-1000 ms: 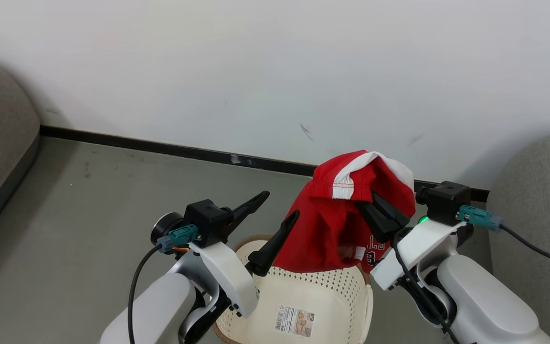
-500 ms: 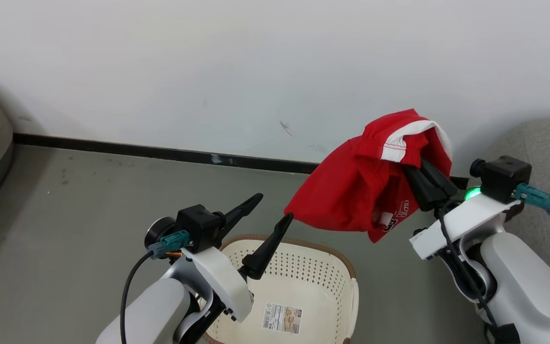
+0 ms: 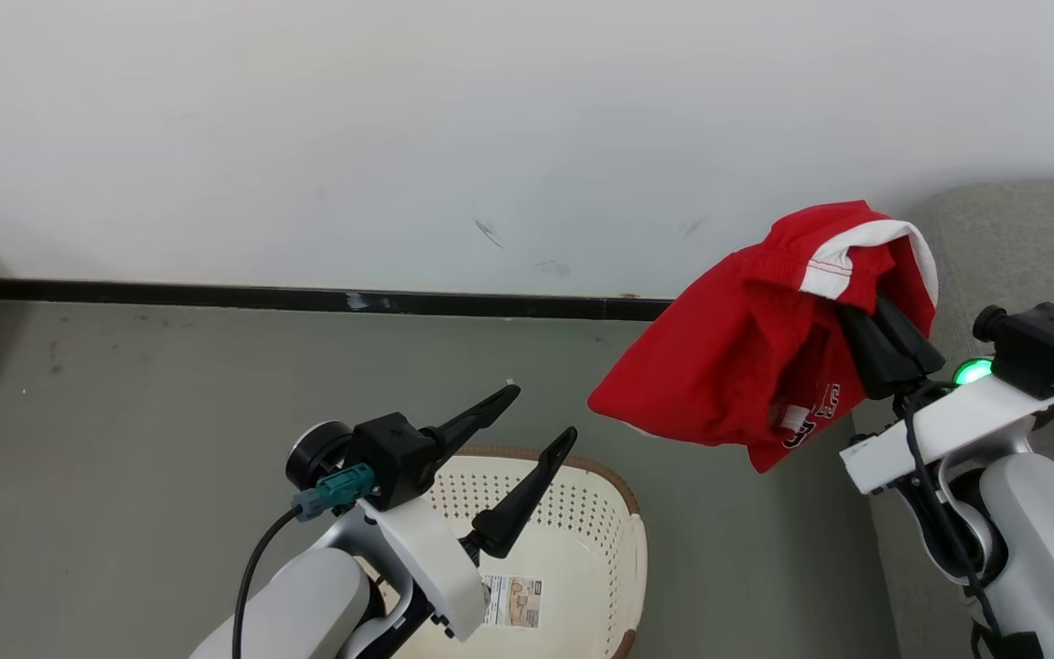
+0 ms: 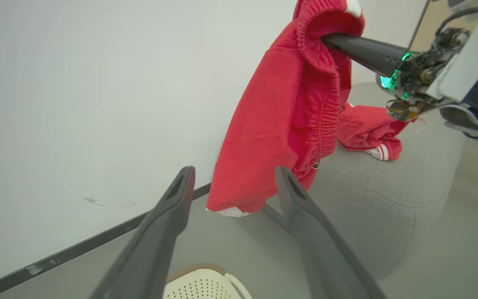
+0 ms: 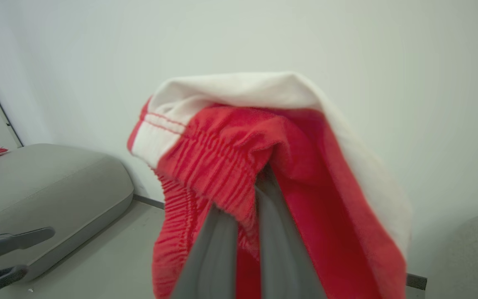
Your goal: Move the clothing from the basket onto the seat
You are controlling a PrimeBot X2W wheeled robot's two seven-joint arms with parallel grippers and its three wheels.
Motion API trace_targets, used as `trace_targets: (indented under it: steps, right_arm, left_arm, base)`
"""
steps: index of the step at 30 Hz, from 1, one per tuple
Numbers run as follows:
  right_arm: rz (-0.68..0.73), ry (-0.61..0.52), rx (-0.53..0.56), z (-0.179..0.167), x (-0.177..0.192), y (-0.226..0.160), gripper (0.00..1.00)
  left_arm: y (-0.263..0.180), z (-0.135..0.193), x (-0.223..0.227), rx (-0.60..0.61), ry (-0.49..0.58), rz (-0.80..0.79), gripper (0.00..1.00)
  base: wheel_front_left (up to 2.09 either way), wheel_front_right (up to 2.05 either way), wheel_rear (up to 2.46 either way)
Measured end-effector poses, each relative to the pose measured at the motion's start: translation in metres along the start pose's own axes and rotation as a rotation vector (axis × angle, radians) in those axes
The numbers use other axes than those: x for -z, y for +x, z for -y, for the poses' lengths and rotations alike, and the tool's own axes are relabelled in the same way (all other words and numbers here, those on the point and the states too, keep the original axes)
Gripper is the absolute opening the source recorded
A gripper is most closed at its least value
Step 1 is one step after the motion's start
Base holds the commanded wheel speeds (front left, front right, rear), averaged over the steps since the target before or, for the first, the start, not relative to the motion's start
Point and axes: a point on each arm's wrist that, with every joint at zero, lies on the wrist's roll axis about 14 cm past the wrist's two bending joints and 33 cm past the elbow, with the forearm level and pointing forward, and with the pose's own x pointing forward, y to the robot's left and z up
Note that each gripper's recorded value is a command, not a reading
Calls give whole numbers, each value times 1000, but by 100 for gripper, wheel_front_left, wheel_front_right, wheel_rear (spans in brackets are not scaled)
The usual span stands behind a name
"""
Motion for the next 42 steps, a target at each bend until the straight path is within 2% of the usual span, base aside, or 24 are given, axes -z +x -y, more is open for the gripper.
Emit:
trace_targets:
  steps: [10,23,30,42]
  right_arm:
    - [49,-66,118,41,-23,-23,0]
    - [85,-126,296,83,-44,-71,0]
    - [82,-149,377,96,-49,-98,0]
    - [96,-190,449,106,-63,-125,0]
  left_arm:
    - [16,23,14,101,-14,-26,100]
    - [34,43,27,209,-41,-39,100]
    - [43,49,33,257,-48,-44,100]
    - [56,69,40,358,-63,-41,100]
  base:
    - [0,0,0]
    - [0,0,0]
    - [0,0,0]
    - [0,0,0]
